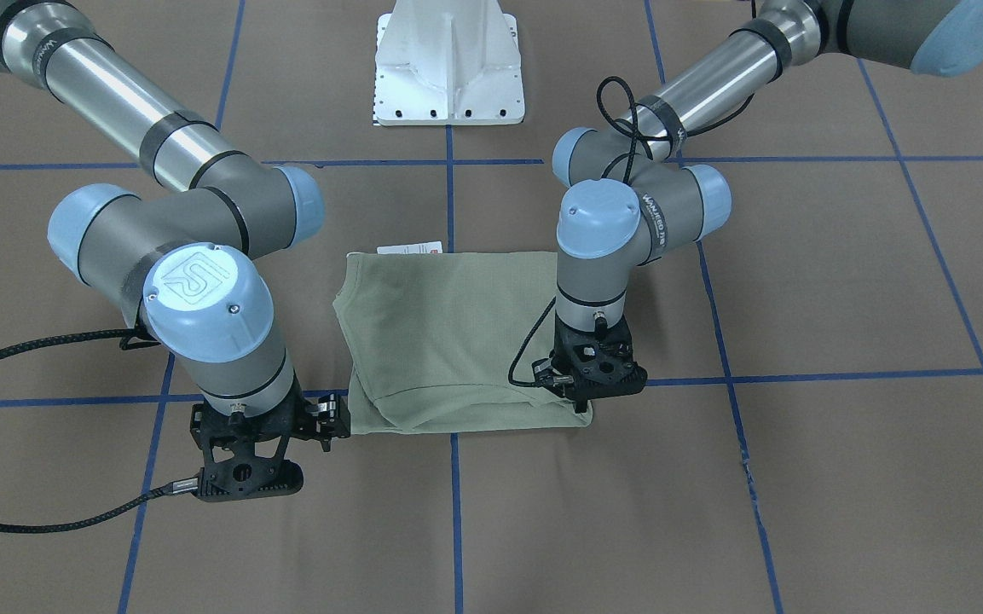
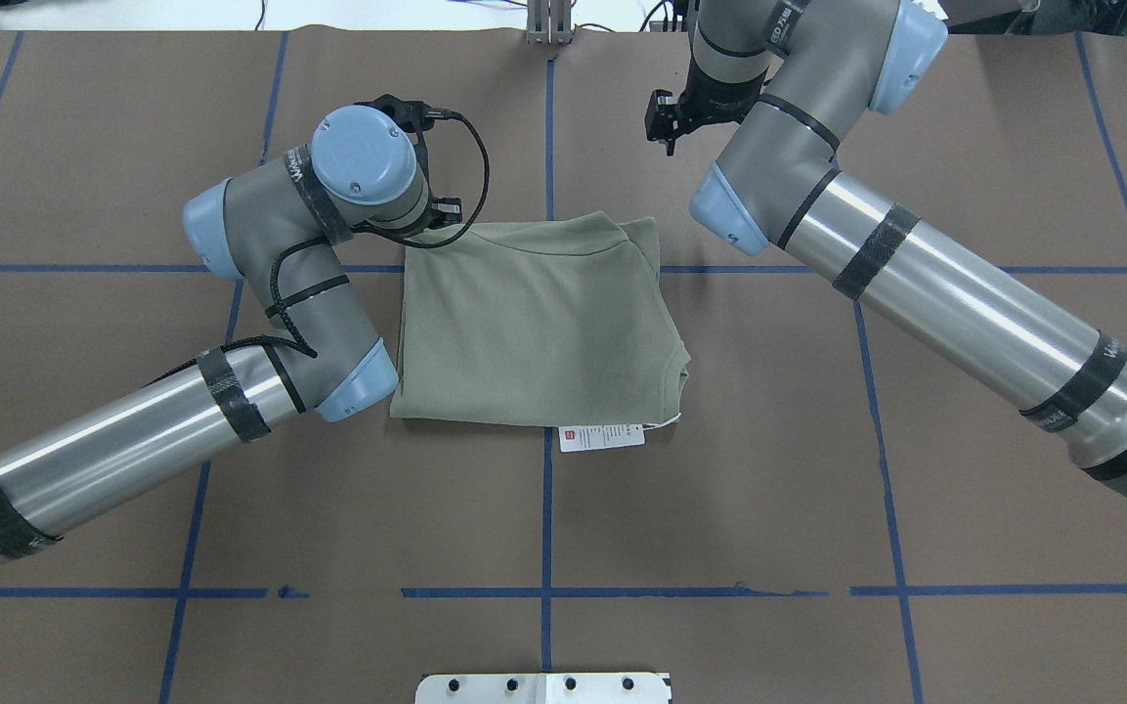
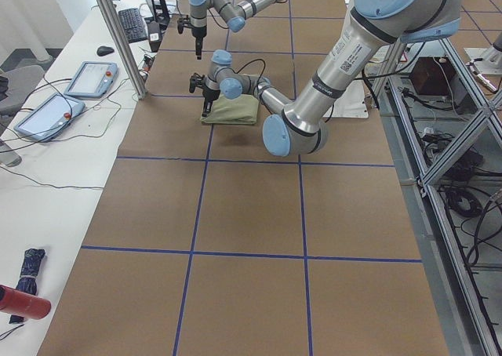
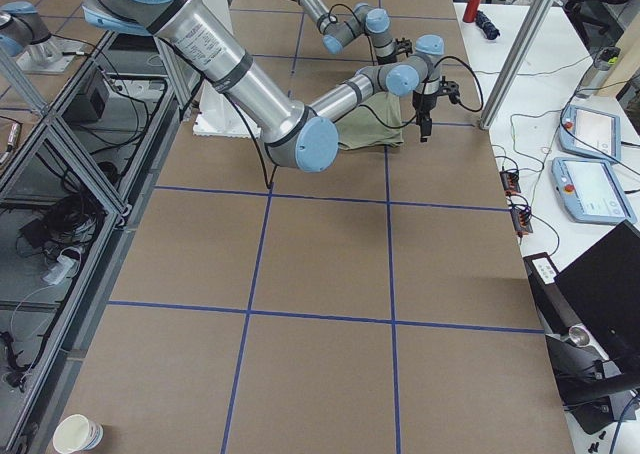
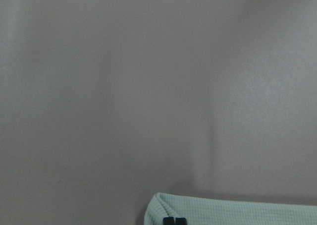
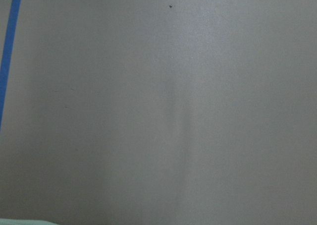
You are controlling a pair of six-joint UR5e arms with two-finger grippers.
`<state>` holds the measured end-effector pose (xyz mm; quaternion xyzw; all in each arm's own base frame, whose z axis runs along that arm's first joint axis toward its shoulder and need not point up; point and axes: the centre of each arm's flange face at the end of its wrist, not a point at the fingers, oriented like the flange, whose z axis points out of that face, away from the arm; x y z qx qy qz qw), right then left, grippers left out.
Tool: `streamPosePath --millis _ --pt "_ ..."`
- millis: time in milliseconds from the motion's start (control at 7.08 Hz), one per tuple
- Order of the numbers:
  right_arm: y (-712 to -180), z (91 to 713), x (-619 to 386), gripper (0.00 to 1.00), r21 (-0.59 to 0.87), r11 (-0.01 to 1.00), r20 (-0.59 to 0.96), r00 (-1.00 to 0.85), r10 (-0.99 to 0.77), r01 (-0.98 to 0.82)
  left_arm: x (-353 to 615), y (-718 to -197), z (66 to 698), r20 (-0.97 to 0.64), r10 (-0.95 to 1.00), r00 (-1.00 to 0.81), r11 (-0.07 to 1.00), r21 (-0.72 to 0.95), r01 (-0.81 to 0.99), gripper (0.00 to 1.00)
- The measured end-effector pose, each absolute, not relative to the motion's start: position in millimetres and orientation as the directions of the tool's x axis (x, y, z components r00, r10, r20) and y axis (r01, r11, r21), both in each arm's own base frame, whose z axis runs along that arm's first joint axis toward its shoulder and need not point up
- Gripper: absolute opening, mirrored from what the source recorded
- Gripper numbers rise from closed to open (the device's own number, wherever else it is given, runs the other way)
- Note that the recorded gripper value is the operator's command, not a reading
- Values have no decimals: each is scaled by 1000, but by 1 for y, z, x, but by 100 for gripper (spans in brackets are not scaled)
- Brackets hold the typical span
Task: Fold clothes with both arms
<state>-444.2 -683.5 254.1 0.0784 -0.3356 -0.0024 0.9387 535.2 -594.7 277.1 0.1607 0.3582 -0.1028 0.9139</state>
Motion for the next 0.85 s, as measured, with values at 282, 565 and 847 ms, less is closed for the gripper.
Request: streamPosePath --millis 282,565,847 --pt "-683 255 -444 100 148 988 629 775 -57 -47 531 -599 278 -687 -67 724 925 229 303 96" --pt "-684 256 -442 100 147 988 629 775 -56 -48 520 -605 275 -688 -46 724 924 247 293 100" --pt "-695 258 -422 100 125 991 641 766 -38 -55 483 -620 263 -711 3 703 933 254 253 100"
